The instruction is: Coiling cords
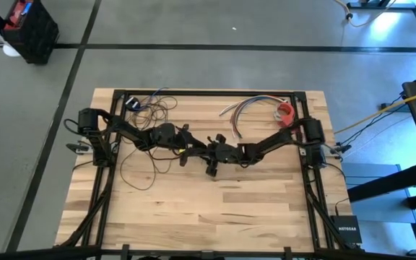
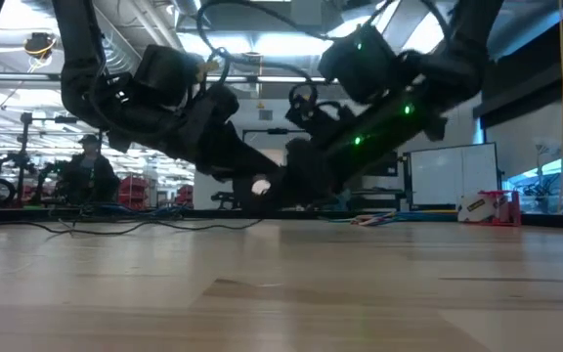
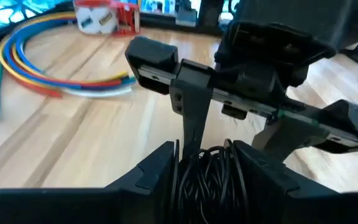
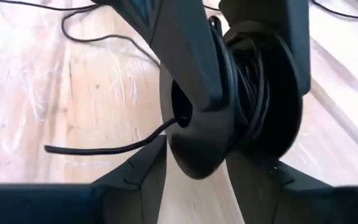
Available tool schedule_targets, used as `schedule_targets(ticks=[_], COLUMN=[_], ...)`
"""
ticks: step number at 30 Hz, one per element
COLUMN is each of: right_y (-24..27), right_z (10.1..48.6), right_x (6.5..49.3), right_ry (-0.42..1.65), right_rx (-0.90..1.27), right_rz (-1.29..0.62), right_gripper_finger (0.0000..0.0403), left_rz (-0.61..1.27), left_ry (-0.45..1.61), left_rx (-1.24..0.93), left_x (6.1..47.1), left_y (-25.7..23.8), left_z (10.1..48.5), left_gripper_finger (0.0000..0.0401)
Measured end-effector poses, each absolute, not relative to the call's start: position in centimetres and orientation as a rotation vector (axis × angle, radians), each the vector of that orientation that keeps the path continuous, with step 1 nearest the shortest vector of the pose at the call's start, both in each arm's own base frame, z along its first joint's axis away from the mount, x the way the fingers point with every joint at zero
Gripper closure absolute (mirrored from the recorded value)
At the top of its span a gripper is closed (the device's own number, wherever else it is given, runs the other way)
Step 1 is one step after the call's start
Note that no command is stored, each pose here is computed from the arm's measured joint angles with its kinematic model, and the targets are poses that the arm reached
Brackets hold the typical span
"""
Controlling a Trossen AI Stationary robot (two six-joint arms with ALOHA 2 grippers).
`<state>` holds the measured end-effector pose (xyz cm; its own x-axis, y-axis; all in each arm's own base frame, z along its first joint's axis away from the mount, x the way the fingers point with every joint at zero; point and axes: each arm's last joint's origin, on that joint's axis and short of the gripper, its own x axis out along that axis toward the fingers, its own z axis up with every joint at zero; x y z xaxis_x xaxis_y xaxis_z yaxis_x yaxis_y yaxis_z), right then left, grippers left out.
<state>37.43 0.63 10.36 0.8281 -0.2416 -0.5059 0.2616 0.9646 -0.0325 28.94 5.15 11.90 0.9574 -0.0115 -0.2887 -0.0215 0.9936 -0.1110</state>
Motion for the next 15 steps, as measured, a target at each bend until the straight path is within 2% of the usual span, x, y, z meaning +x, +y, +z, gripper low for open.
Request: schedule_targets(ticks=[4,15], right_y=[0.7,0.4], right_z=[12.2,17.2], right_x=[36.8,33.2], right_ry=[0.571,0.748], right_rx=[0.017,-0.037], right_rz=[-0.23,-0.285], right_gripper_finger=[0.0236,0.0237], left_rz=[0.005,0.006], left_ry=[0.282,0.28], left_rx=[-0.121,-0.12], left_x=[29.0,29.0], left_y=[5.2,5.2], left_z=[12.1,12.0], left_gripper_finger=[0.0264,0.0264])
